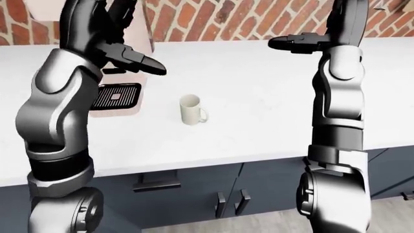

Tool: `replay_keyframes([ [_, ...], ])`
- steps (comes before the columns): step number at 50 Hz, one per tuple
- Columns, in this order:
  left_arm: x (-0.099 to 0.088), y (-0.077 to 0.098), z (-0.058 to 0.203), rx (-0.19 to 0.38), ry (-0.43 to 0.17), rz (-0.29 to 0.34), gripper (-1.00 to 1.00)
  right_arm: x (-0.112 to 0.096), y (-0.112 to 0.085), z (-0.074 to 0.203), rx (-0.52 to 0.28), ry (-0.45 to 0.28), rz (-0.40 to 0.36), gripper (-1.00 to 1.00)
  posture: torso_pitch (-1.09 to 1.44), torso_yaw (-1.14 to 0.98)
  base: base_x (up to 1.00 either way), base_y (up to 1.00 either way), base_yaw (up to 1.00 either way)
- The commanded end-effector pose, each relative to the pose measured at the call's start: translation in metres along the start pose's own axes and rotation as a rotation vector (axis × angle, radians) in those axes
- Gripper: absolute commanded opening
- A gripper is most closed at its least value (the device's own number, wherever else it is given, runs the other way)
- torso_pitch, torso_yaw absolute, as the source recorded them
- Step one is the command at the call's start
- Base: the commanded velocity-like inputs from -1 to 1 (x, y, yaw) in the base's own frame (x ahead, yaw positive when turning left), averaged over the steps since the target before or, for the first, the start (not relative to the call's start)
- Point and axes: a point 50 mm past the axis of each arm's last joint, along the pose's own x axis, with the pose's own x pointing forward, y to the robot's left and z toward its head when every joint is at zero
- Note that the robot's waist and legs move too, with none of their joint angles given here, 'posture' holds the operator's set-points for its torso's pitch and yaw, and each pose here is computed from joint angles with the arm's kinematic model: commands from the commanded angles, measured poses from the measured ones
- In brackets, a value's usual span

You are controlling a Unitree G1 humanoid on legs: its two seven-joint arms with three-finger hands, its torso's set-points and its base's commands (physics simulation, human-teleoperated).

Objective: Pick the mug from under the coffee machine dispenser and place it on the counter.

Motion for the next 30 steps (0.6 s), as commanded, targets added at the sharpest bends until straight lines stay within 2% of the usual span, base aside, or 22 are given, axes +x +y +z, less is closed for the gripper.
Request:
replay_keyframes([
  [1,0.002,0.002,0.023,0.022,-0.098,0.006,1.00,0.004,-0.005,0.026,0.010,-0.104,-0.018,1.00,0.00,0.00,0.00,0.00,0.00],
  [7,0.007,0.024,0.041,0.063,-0.154,0.073,1.00,0.005,-0.005,0.026,0.011,-0.105,-0.018,1.00,0.00,0.00,0.00,0.00,0.00],
  [15,0.005,0.048,0.049,0.098,-0.218,0.159,1.00,0.006,-0.005,0.028,0.012,-0.107,-0.018,1.00,0.00,0.00,0.00,0.00,0.00],
  [20,0.006,0.064,0.051,0.115,-0.226,0.234,1.00,0.006,-0.005,0.029,0.012,-0.109,-0.018,1.00,0.00,0.00,0.00,0.00,0.00],
  [30,0.003,0.083,0.063,0.143,-0.277,0.300,1.00,0.006,-0.004,0.027,0.009,-0.106,-0.018,1.00,0.00,0.00,0.00,0.00,0.00],
])
